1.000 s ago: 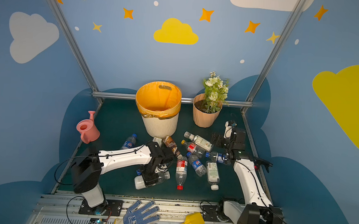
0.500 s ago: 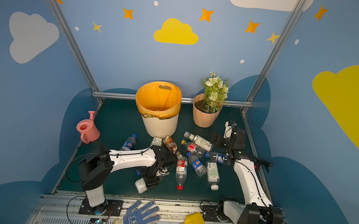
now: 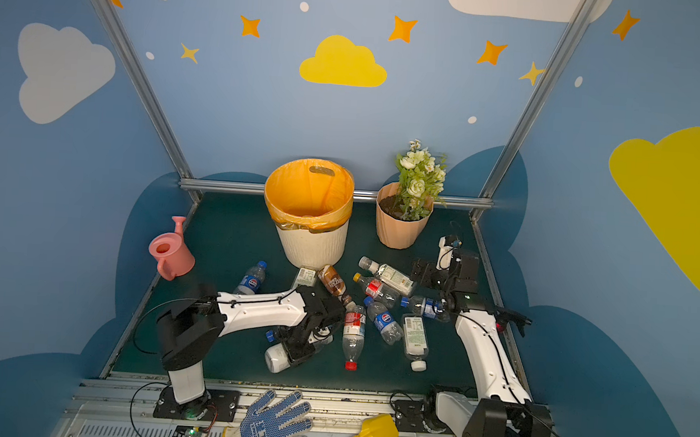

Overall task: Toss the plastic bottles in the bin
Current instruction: 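Move the left gripper down to a clear bottle near the robot and grasp it, then lift the clear bottle with the left gripper over the bin and release it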

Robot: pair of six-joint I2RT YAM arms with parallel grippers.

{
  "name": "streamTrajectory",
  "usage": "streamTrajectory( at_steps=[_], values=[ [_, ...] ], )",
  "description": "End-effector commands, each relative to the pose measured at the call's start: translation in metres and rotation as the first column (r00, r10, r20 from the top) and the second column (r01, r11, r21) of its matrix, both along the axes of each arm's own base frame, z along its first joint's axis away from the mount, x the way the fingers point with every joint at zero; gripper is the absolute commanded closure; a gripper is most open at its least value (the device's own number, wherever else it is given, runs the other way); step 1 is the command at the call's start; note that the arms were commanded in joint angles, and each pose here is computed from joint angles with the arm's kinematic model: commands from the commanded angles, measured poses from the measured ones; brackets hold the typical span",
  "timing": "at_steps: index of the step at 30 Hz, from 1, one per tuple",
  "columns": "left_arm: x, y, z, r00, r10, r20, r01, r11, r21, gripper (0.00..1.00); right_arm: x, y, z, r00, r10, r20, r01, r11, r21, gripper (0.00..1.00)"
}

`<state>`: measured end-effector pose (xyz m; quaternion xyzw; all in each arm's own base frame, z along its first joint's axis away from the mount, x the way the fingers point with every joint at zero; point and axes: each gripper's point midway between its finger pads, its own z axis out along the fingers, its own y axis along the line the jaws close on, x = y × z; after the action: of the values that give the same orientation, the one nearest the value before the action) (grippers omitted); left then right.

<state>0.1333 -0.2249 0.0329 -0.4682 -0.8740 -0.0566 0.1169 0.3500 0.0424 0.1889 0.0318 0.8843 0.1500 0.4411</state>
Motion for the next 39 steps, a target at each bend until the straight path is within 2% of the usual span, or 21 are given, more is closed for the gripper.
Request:
streamTrajectory(
  at_steps=[1,6,10,13,15,18,21,23,24,26,28,30,33,35,38,39],
  values=[
    [0.003,-0.002,0.014,0.999,0.017,0.039,-0.016,0.999,-0.029,0.43,0.004,-0.001,0.012,0.999,0.000,0.040,0.000,1.000,-0.001,0.04],
    [0.018,-0.008,0.042,0.990,0.044,0.135,-0.031,0.995,-0.092,0.43,0.004,0.000,0.013,0.999,0.005,0.043,-0.005,1.000,0.002,0.04],
    [0.036,-0.013,0.081,0.968,0.098,0.230,-0.053,0.980,-0.192,0.43,0.005,0.001,0.014,0.999,0.007,0.044,-0.008,1.000,0.008,0.04],
    [0.058,-0.012,0.123,0.927,0.174,0.331,-0.074,0.953,-0.292,0.43,0.005,0.001,0.015,0.999,0.006,0.045,-0.007,1.000,0.011,0.03],
    [0.076,-0.007,0.158,0.872,0.237,0.428,-0.076,0.930,-0.359,0.43,0.006,0.001,0.016,0.999,0.007,0.048,-0.007,1.000,0.012,0.03],
    [0.102,0.004,0.226,0.740,0.343,0.578,-0.035,0.879,-0.475,0.43,0.006,0.002,0.016,0.999,0.008,0.050,-0.009,1.000,0.016,0.04],
    [0.123,0.016,0.300,0.552,0.458,0.697,0.062,0.811,-0.582,0.46,0.007,0.003,0.016,0.999,0.012,0.049,-0.013,1.000,0.025,0.04],
    [0.133,0.026,0.353,0.387,0.549,0.741,0.151,0.755,-0.638,0.51,0.007,0.005,0.017,0.999,0.018,0.048,-0.020,0.999,0.032,0.04],
    [0.136,0.030,0.375,0.316,0.576,0.754,0.203,0.735,-0.647,0.52,0.007,0.005,0.016,0.999,0.021,0.045,-0.022,0.999,0.033,0.04],
    [0.137,0.037,0.425,0.163,0.665,0.729,0.332,0.659,-0.675,0.51,0.006,0.006,0.018,0.999,0.024,0.049,-0.025,0.999,0.035,0.04],
    [0.134,0.044,0.468,0.038,0.731,0.682,0.447,0.598,-0.666,0.50,0.005,0.007,0.019,0.998,0.029,0.051,-0.031,0.999,0.037,0.04],
    [0.130,0.044,0.502,-0.024,0.767,0.642,0.538,0.551,-0.638,0.50,0.002,0.006,0.021,0.998,0.029,0.050,-0.031,0.999,0.034,0.04],
    [0.134,0.032,0.536,-0.069,0.785,0.615,0.630,0.513,-0.584,0.49,-0.004,0.005,0.025,0.998,0.025,0.057,-0.026,0.999,0.024,0.04],
    [0.150,0.024,0.546,-0.074,0.791,0.608,0.645,0.503,-0.576,0.49,-0.008,0.002,0.027,0.998,0.012,0.061,-0.012,1.000,0.011,0.04],
    [0.197,0.014,0.535,0.007,0.812,0.584,0.602,0.463,-0.650,0.49,-0.015,-0.001,0.032,0.997,0.001,0.073,-0.001,1.000,-0.001,0.04],
    [0.218,0.010,0.523,0.034,0.810,0.585,0.568,0.466,-0.678,0.48,-0.017,-0.002,0.034,0.997,-0.002,0.076,0.002,1.000,-0.003,0.04]
  ],
)
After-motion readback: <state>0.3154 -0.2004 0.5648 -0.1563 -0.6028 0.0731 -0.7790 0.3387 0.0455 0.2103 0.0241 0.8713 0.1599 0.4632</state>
